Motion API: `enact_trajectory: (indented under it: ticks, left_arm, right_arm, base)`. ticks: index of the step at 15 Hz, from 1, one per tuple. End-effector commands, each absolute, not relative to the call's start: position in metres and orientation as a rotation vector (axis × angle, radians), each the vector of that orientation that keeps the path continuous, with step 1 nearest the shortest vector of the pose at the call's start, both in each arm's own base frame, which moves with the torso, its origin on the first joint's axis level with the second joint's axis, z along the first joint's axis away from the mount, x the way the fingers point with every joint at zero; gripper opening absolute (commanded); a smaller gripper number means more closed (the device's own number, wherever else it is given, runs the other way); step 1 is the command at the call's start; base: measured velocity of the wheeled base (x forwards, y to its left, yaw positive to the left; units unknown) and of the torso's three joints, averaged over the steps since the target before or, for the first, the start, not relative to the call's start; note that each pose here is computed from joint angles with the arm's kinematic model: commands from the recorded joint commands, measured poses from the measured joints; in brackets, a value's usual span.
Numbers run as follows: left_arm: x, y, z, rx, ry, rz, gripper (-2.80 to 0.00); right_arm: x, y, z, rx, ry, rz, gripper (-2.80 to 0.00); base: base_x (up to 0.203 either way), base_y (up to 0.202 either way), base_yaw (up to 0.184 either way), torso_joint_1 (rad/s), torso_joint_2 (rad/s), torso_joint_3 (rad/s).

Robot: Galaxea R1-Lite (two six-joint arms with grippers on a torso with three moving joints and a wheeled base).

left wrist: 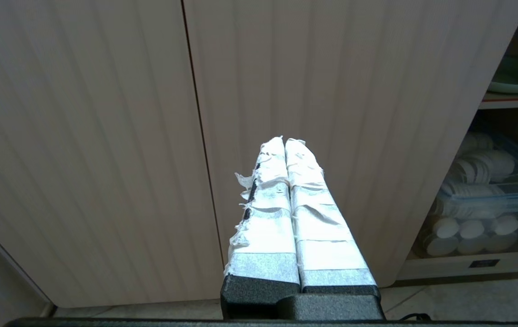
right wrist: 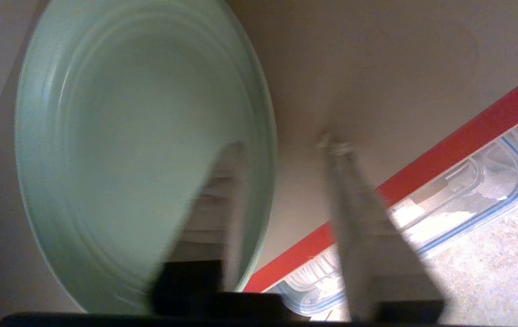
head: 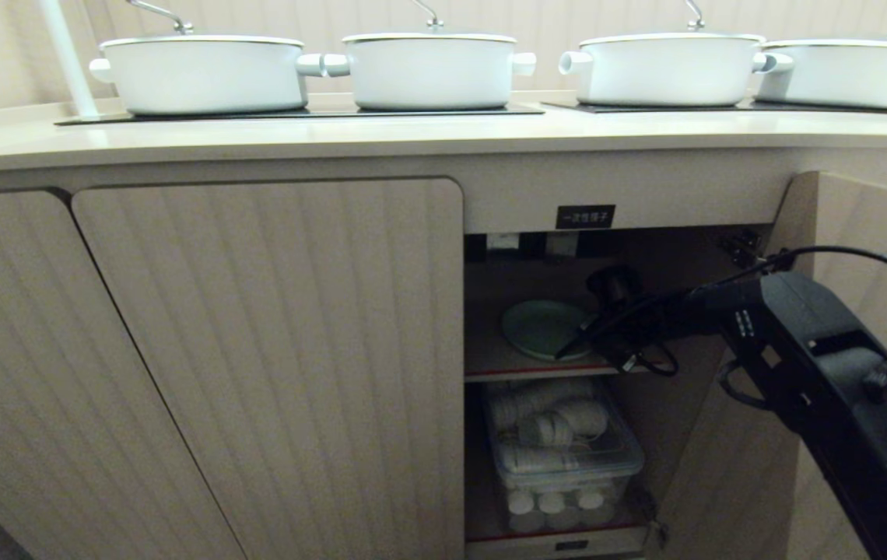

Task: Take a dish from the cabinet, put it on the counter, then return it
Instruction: Put it back into the cabinet

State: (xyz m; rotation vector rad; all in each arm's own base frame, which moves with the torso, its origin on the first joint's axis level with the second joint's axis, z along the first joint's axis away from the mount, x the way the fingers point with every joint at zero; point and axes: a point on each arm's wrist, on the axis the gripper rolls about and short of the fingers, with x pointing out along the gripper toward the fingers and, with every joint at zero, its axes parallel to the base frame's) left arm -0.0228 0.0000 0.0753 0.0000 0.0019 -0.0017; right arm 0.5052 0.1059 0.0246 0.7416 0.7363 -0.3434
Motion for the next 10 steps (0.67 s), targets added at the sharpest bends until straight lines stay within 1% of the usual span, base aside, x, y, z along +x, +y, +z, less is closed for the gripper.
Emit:
enact_trajectory:
  ticks: [1,7,10]
  left_arm:
    - [-0.0228,0.0000,0.0753,0.000,0.002,-0.002,-2.80]
    - [-0.0228,0.0000,0.0753,0.000,0.002,-0.002,-2.80]
    - [-0.0228,0.0000,0.0753,0.000,0.002,-0.002,-2.80]
  right_arm:
    - [0.5052,0.1060,0.0234,0.745,0.737,-0.348,0.00]
    - [0.5064,0.1062,0.0229,0.747,0.725,-0.344,0.00]
    - [0.5065,0.1054,0.0228,0.703,0.709,-0.361,0.00]
  base:
    - [0.000,0.000,0.000,0.000,0.00,0.000]
    - [0.000,0.000,0.000,0.000,0.00,0.000]
    - [0.000,0.000,0.000,0.000,0.00,0.000]
